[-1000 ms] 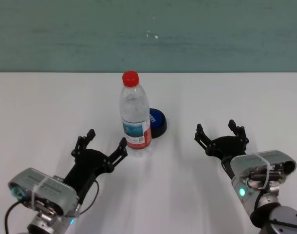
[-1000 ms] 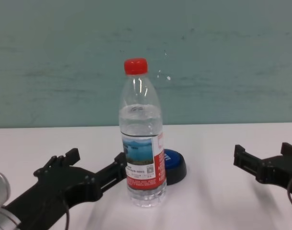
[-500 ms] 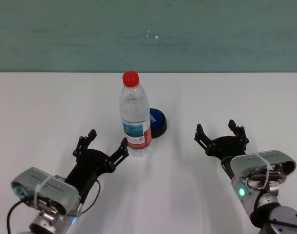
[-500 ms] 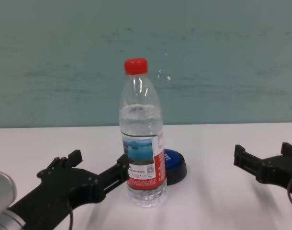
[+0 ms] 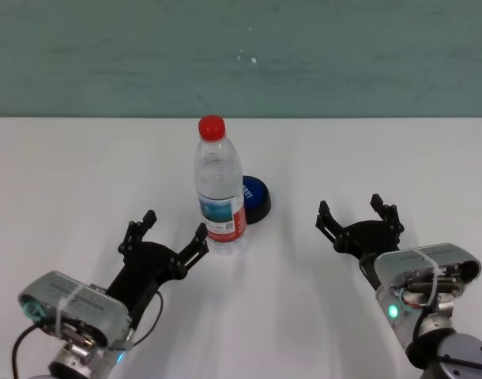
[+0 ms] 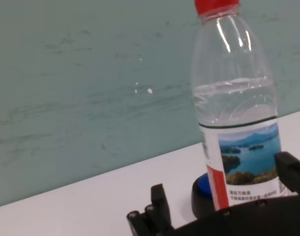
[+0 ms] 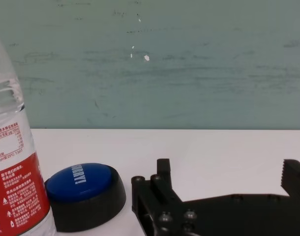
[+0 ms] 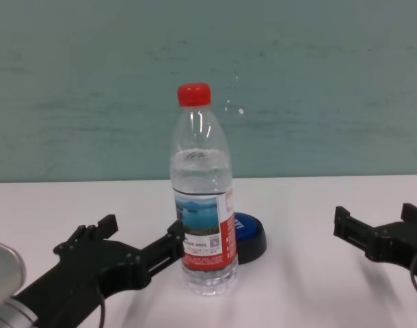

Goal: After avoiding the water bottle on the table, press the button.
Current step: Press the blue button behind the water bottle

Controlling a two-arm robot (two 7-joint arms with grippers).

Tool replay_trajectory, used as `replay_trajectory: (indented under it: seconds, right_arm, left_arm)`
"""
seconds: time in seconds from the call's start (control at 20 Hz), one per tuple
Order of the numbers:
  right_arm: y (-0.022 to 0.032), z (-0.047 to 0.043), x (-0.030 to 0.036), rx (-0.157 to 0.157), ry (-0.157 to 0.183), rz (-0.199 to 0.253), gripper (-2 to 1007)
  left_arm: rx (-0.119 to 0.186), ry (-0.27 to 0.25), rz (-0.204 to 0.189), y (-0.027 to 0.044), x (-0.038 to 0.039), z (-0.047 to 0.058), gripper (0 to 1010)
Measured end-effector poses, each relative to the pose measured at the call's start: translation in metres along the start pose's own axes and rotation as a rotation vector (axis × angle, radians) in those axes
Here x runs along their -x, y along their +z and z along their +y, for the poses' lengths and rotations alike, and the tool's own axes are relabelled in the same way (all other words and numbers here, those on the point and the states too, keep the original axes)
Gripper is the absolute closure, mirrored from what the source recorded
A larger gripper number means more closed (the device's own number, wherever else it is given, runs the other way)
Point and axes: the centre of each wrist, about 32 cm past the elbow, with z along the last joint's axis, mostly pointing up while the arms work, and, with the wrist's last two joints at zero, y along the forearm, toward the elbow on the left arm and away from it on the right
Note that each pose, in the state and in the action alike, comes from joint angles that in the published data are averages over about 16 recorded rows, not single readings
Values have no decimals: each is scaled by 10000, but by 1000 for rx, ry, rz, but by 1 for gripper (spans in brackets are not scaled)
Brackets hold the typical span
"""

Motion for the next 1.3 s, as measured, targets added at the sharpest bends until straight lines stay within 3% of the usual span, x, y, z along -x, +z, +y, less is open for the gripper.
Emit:
replay_trajectory:
  seconds: [0.45,1.3]
  right_arm:
    - [0,0,0,0,0,0,1]
    - [0,0,0,0,0,0,1]
  left_arm:
    - [1,9,5,15,-64,50,0]
    - [-9,59,1,13,-288,113,0]
